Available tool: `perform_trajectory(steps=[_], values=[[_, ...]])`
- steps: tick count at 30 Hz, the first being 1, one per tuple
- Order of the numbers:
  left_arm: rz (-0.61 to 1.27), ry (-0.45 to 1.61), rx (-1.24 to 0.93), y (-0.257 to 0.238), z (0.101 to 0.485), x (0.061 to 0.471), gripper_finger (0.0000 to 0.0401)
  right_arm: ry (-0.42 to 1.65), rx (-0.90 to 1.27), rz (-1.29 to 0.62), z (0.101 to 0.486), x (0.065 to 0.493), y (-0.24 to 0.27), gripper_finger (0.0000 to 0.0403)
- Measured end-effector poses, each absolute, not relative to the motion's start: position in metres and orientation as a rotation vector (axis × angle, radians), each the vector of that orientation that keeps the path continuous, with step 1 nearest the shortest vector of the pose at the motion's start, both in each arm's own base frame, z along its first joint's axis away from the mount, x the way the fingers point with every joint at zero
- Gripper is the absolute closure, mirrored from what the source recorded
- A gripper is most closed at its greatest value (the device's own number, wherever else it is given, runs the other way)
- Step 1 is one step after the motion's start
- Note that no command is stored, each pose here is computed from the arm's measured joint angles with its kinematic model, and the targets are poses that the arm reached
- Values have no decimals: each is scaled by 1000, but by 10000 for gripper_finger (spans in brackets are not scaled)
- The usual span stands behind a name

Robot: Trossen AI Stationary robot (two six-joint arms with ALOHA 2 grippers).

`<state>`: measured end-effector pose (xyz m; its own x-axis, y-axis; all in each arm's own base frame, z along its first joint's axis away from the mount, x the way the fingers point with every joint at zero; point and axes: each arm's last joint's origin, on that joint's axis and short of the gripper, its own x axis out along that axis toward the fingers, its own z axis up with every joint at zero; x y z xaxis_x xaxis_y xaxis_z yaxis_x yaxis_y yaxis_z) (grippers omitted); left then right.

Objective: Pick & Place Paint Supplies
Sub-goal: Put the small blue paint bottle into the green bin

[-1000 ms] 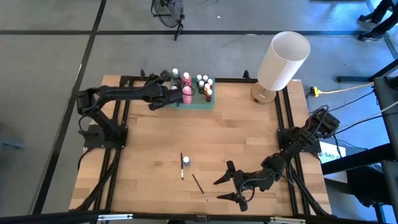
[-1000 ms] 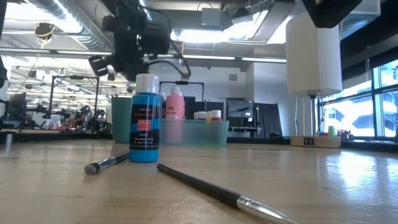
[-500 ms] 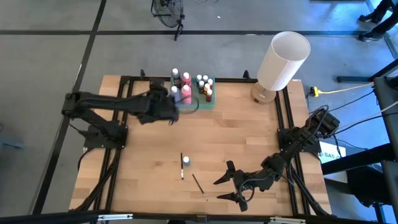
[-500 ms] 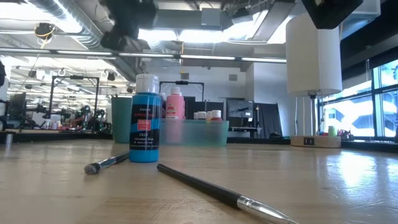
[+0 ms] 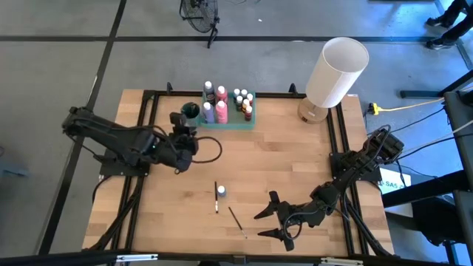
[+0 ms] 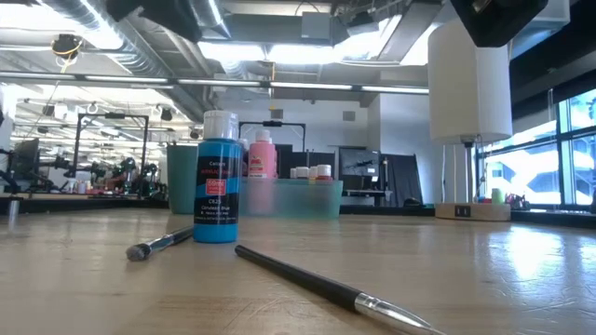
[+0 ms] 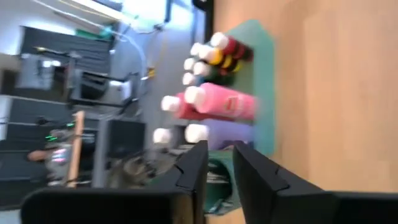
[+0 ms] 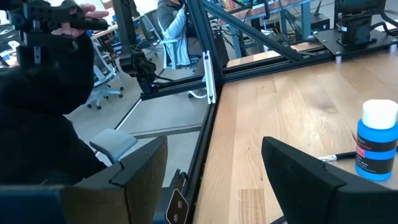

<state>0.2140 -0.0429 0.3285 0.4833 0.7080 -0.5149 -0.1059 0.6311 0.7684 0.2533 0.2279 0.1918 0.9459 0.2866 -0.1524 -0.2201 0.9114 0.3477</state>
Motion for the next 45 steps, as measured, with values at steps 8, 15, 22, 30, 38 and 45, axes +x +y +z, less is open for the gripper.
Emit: perform_trajectory(steps=[8, 15, 22, 30, 38, 45], values=[[531, 850, 607, -33, 343, 196, 261, 203, 305, 265, 191, 253, 228, 138], [429, 646, 416, -48, 358, 200, 239, 200, 250, 271, 191, 253, 228, 138], [-32, 394, 159, -84, 376, 219, 240, 194, 217, 273, 191, 254, 227, 138], [-440, 366, 156, -124, 366, 234, 241, 199, 214, 257, 190, 257, 224, 138], [-383, 331, 154, -157, 345, 261, 242, 220, 196, 225, 188, 263, 216, 138], [-337, 285, 182, -170, 343, 262, 240, 213, 153, 223, 188, 264, 214, 138]])
